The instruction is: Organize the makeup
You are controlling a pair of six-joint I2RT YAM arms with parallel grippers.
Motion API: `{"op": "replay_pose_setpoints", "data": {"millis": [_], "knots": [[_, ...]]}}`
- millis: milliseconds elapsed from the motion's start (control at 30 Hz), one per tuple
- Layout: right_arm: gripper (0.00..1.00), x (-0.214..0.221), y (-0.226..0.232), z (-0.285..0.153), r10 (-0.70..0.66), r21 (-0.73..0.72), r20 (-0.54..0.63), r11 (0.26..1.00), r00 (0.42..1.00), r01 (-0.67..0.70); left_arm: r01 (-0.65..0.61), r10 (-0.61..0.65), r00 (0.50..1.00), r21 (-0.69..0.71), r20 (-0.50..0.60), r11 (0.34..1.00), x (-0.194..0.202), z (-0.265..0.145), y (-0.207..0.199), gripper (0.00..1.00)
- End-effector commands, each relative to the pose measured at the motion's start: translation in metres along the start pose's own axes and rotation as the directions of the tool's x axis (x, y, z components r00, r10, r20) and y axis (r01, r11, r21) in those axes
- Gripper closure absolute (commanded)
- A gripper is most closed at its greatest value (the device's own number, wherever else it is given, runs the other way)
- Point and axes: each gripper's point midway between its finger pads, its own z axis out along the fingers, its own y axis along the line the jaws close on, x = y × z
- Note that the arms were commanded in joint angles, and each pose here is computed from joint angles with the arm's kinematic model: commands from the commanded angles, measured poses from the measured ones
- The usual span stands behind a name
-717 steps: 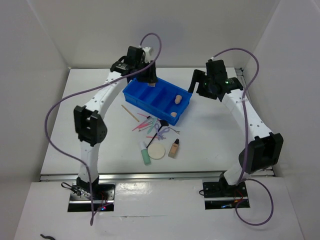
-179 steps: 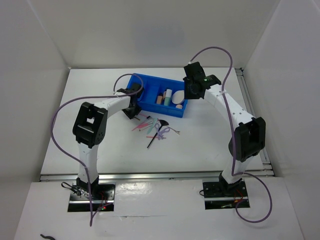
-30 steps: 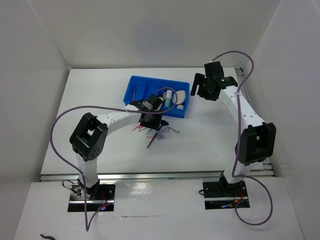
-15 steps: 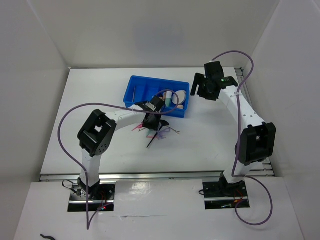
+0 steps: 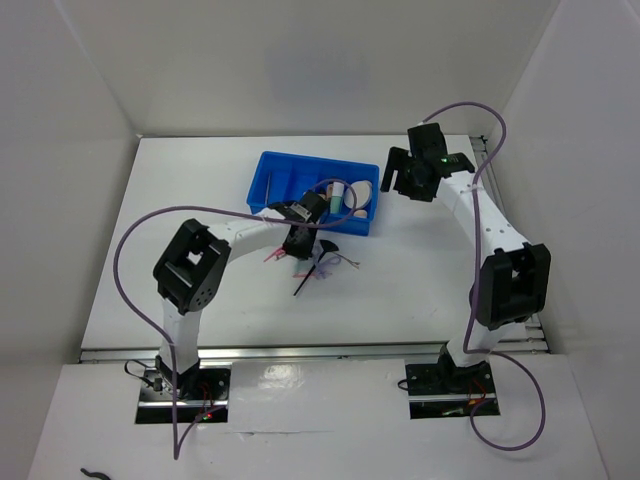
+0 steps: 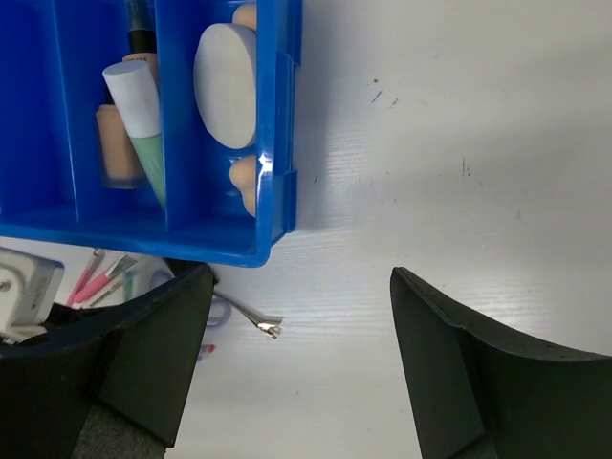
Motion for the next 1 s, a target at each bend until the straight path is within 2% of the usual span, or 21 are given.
{"op": "replay_pose_setpoints", "data": {"millis": [0,200,333,400,467,500,533,567,600,767,933,967], "knots": [[0.18,-0.002,0.005,0.001,-0.017,-0.016,0.012,1.0,1.0,0.017,-0.052,0.051,0.996,0.009,0.072,0.999,-0.022,-0.042,0.002,1.0],[0.18,0.0,0.004,0.001,-0.018,-0.012,0.004,1.0,1.0,0.018,-0.086,0.078,0.982,0.044,0.169,0.995,-0.052,-0.088,0.003,1.0],[0.18,-0.007,0.003,-0.004,-0.016,-0.003,0.028,1.0,0.999,0.017,-0.015,-0.004,0.961,0.066,0.275,0.998,-0.102,-0.113,0.014,1.0],[0.18,-0.005,0.0,-0.004,-0.017,0.013,0.023,1.0,1.0,0.017,0.023,-0.047,0.935,0.072,0.352,0.997,-0.142,-0.128,0.022,1.0],[0.18,-0.009,0.001,-0.006,-0.026,0.01,0.031,1.0,0.999,0.025,0.053,-0.061,0.941,0.034,0.334,0.998,-0.16,-0.104,0.032,1.0],[0.18,-0.009,-0.006,-0.006,-0.02,0.029,0.029,0.999,0.999,0.019,0.072,-0.083,0.914,0.041,0.397,0.997,-0.191,-0.119,0.033,1.0],[0.18,-0.009,-0.006,-0.006,-0.02,0.029,0.029,0.999,0.999,0.019,0.079,-0.084,0.923,0.028,0.375,0.997,-0.195,-0.113,0.037,1.0],[0.18,-0.012,-0.004,-0.007,-0.019,0.025,0.037,1.0,0.999,0.018,0.09,-0.084,0.937,-0.004,0.338,0.996,-0.197,-0.084,0.042,1.0],[0.18,-0.012,-0.004,-0.007,-0.019,0.025,0.038,1.0,0.999,0.018,0.099,-0.093,0.917,0.005,0.388,0.995,-0.219,-0.094,0.04,1.0],[0.18,-0.014,-0.015,-0.007,-0.025,0.05,0.035,0.998,0.999,0.023,0.116,-0.114,0.905,0.018,0.411,0.993,-0.239,-0.059,0.051,1.0],[0.18,-0.018,-0.015,-0.008,-0.025,0.058,0.039,0.998,0.999,0.023,0.129,-0.136,0.923,0.045,0.359,0.991,-0.227,-0.023,0.055,0.99],[0.18,-0.018,-0.015,-0.008,-0.025,0.058,0.039,0.998,0.999,0.023,0.129,-0.137,0.92,0.047,0.367,0.991,-0.229,-0.023,0.054,0.82]]}}
